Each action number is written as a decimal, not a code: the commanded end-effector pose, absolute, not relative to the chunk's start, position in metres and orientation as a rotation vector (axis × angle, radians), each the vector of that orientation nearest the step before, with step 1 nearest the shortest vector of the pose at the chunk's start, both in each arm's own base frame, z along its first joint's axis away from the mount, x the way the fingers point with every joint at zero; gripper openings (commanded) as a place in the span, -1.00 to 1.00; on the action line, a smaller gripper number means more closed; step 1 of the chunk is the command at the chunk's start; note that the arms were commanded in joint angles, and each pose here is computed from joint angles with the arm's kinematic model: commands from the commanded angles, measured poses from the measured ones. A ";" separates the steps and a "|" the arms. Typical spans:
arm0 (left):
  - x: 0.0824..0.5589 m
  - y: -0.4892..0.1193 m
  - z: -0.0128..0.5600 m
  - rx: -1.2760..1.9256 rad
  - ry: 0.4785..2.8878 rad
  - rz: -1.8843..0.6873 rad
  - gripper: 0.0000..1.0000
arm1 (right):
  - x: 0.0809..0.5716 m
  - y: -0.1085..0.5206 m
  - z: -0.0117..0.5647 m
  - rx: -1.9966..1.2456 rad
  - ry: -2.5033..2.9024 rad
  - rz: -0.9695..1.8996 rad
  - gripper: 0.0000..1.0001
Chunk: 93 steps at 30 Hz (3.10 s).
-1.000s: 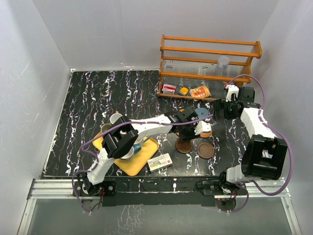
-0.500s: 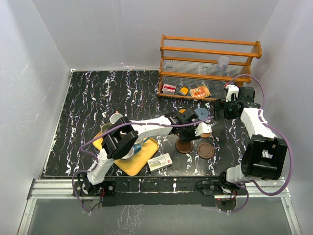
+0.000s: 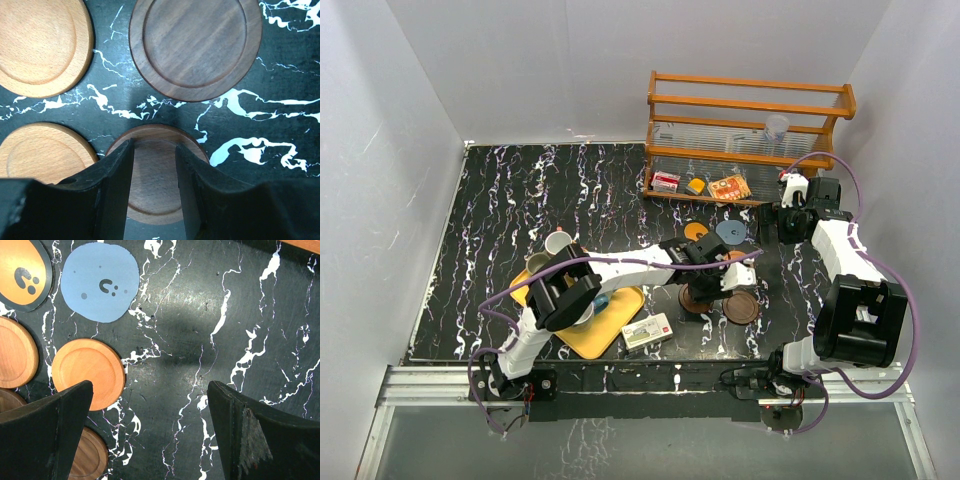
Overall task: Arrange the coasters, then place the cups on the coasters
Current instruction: Move the coaster to the center of the board.
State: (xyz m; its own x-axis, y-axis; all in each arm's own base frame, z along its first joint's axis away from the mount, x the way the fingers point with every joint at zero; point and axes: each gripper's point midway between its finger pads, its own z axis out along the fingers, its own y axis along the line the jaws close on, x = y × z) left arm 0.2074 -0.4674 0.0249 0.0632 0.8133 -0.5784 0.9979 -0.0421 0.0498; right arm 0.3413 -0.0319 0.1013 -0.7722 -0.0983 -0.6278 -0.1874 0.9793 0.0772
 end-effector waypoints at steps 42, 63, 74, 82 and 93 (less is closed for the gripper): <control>0.151 -0.415 -0.020 2.111 1.987 -0.453 -0.22 | 0.355 -0.038 0.115 -0.200 2.405 0.145 0.97; 0.217 -0.411 -0.006 1.928 1.986 -0.318 -0.31 | 0.355 -0.038 0.112 -0.199 2.414 0.149 0.97; 0.230 -0.410 -0.004 1.888 1.995 -0.287 -0.32 | 0.355 -0.038 0.111 -0.199 2.417 0.150 0.97; 0.238 -0.409 -0.002 1.845 2.016 -0.277 -0.33 | 0.355 -0.038 0.111 -0.200 2.419 0.150 0.97; 0.238 -0.406 0.003 1.845 2.015 -0.290 -0.33 | 0.355 -0.038 0.110 -0.200 2.419 0.151 0.97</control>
State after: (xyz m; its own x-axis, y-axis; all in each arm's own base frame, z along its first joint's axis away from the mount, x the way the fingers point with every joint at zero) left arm 0.2337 -0.4454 0.0269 -0.0120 0.8380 -0.5455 0.9897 0.0877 0.1129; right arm 0.3410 -0.0319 0.0963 -0.7815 -0.0984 -0.6161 -0.1879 0.9788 0.0821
